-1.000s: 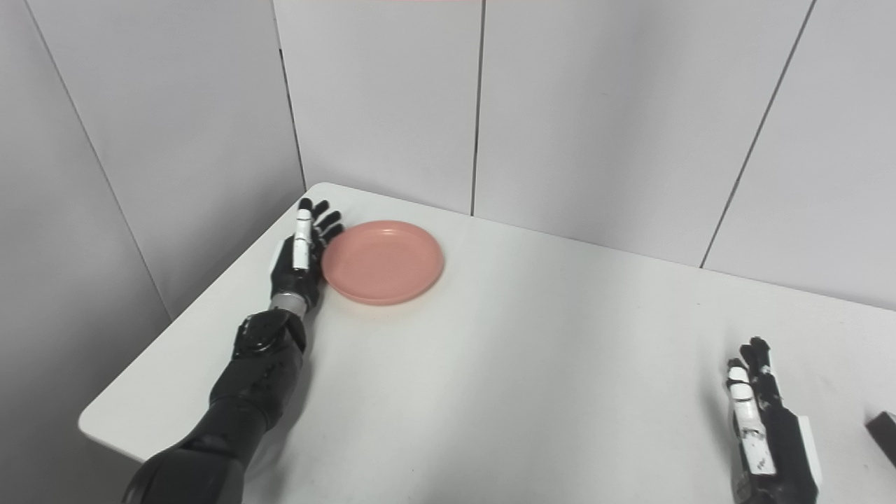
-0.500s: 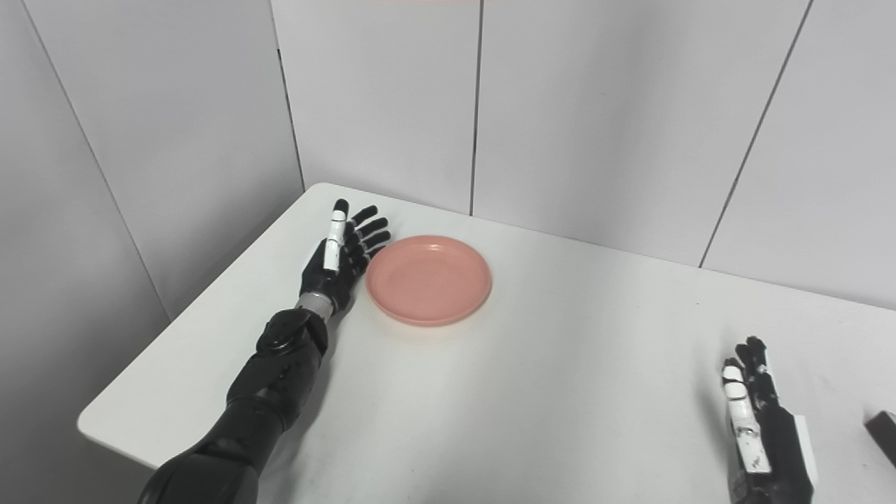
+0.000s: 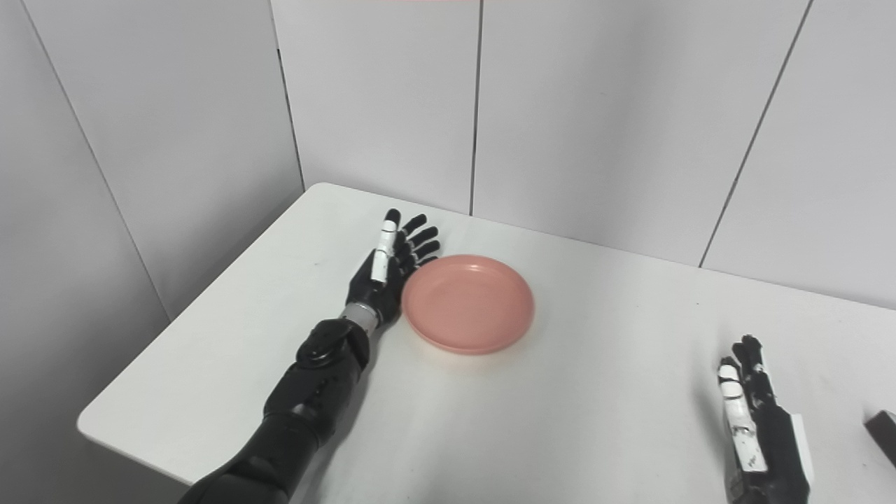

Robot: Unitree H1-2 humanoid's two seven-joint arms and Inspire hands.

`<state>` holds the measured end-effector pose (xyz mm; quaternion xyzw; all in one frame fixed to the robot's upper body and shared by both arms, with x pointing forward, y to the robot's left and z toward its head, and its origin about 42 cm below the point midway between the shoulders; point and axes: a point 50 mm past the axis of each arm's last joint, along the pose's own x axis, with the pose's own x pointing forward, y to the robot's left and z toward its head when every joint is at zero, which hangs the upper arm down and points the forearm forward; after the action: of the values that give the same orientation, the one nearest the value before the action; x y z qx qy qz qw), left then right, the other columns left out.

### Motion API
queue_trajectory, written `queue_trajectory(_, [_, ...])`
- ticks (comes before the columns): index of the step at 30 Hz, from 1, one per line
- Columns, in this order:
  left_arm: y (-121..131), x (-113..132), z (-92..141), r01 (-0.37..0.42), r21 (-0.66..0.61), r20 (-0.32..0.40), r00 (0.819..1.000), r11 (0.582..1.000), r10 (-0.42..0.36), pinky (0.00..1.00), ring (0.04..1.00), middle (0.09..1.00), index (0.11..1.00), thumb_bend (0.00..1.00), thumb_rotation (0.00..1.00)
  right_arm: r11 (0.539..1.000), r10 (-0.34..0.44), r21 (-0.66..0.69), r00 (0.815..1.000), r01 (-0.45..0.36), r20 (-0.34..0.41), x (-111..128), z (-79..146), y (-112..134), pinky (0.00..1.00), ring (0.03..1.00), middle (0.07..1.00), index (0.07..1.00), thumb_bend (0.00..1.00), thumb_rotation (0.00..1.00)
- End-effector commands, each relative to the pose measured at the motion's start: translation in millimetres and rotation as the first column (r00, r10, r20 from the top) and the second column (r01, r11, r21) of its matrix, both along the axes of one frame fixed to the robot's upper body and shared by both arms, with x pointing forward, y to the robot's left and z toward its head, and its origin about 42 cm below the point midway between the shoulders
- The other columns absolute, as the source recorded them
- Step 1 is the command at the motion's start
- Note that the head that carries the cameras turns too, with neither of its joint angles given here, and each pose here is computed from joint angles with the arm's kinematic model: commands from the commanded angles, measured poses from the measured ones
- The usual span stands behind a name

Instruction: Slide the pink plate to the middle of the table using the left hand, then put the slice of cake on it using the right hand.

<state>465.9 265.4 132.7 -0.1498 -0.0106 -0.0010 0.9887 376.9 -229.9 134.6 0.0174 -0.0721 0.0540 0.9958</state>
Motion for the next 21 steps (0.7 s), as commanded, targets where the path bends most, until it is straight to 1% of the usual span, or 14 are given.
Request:
queue_trajectory(1, [-4.2, 4.8, 13.9, 0.015, 0.011, 0.037, 0.999, 1.000, -0.015, 0.92, 0.918, 0.909, 0.904, 0.77, 1.00, 1.000, 0.006, 0.002, 0.999, -0.006, 0.049, 4.4, 14.3, 2.4, 1.00, 0.952, 0.970, 0.973, 0.43, 0.74])
queue_trajectory(3, [-9.7, 3.8, 15.7, 0.022, 0.005, 0.041, 0.999, 1.000, -0.022, 0.91, 0.914, 0.905, 0.903, 0.76, 1.00, 1.000, 0.006, -0.005, 0.998, -0.006, 0.056, 4.9, 14.0, 2.7, 0.99, 0.946, 0.965, 0.966, 0.41, 0.73])
queue_trajectory(5, [-16.2, 2.3, 16.9, 0.026, 0.007, 0.042, 0.999, 1.000, -0.027, 0.91, 0.916, 0.908, 0.907, 0.76, 1.00, 1.000, 0.009, -0.012, 0.998, -0.008, 0.054, 4.9, 14.3, 3.2, 0.99, 0.947, 0.965, 0.967, 0.40, 0.74])
queue_trajectory(8, [-27.3, -0.8, 18.1, 0.027, 0.024, 0.041, 0.999, 0.999, -0.028, 0.89, 0.912, 0.905, 0.907, 0.76, 1.00, 1.000, 0.010, -0.006, 0.999, -0.009, 0.044, 4.0, 15.5, 4.5, 1.00, 0.945, 0.964, 0.971, 0.42, 0.76])
queue_trajectory(11, [-44.2, -6.2, 16.7, 0.026, 0.020, 0.046, 0.999, 0.999, -0.027, 0.89, 0.912, 0.907, 0.901, 0.75, 1.00, 1.000, 0.009, -0.006, 0.999, -0.009, 0.043, 4.0, 15.2, 6.0, 0.99, 0.941, 0.962, 0.970, 0.42, 0.76])
queue_trajectory(13, [-52.2, -9.8, 15.5, 0.027, 0.008, 0.050, 0.998, 1.000, -0.028, 0.91, 0.924, 0.915, 0.905, 0.73, 1.00, 1.000, 0.006, -0.010, 0.999, -0.005, 0.042, 4.4, 14.5, 6.7, 0.99, 0.941, 0.960, 0.969, 0.44, 0.76])
queue_trajectory(17, [-68.9, -17.4, 12.5, 0.104, 0.035, 0.022, 0.994, 0.994, -0.104, 0.95, 0.958, 0.943, 0.945, 0.75, 1.00, 1.000, 0.004, -0.007, 0.999, -0.004, 0.040, 3.4, 15.2, 9.5, 0.98, 0.939, 0.960, 0.974, 0.46, 0.75])
queue_trajectory(19, [-78.7, -22.8, 11.8, 0.154, 0.027, 0.026, 0.988, 0.988, -0.155, 0.98, 0.988, 0.978, 0.977, 0.75, 1.00, 1.000, 0.008, -0.001, 0.999, -0.008, 0.041, 3.0, 14.8, 10.5, 0.99, 0.940, 0.964, 0.975, 0.48, 0.74])
queue_trajectory(21, [-85.8, -27.8, 12.0, 0.179, 0.017, 0.036, 0.983, 0.984, -0.179, 1.00, 0.999, 0.996, 0.997, 0.74, 1.00, 1.000, 0.009, 0.003, 0.999, -0.010, 0.041, 3.4, 14.3, 11.6, 0.99, 0.939, 0.963, 0.970, 0.49, 0.73])
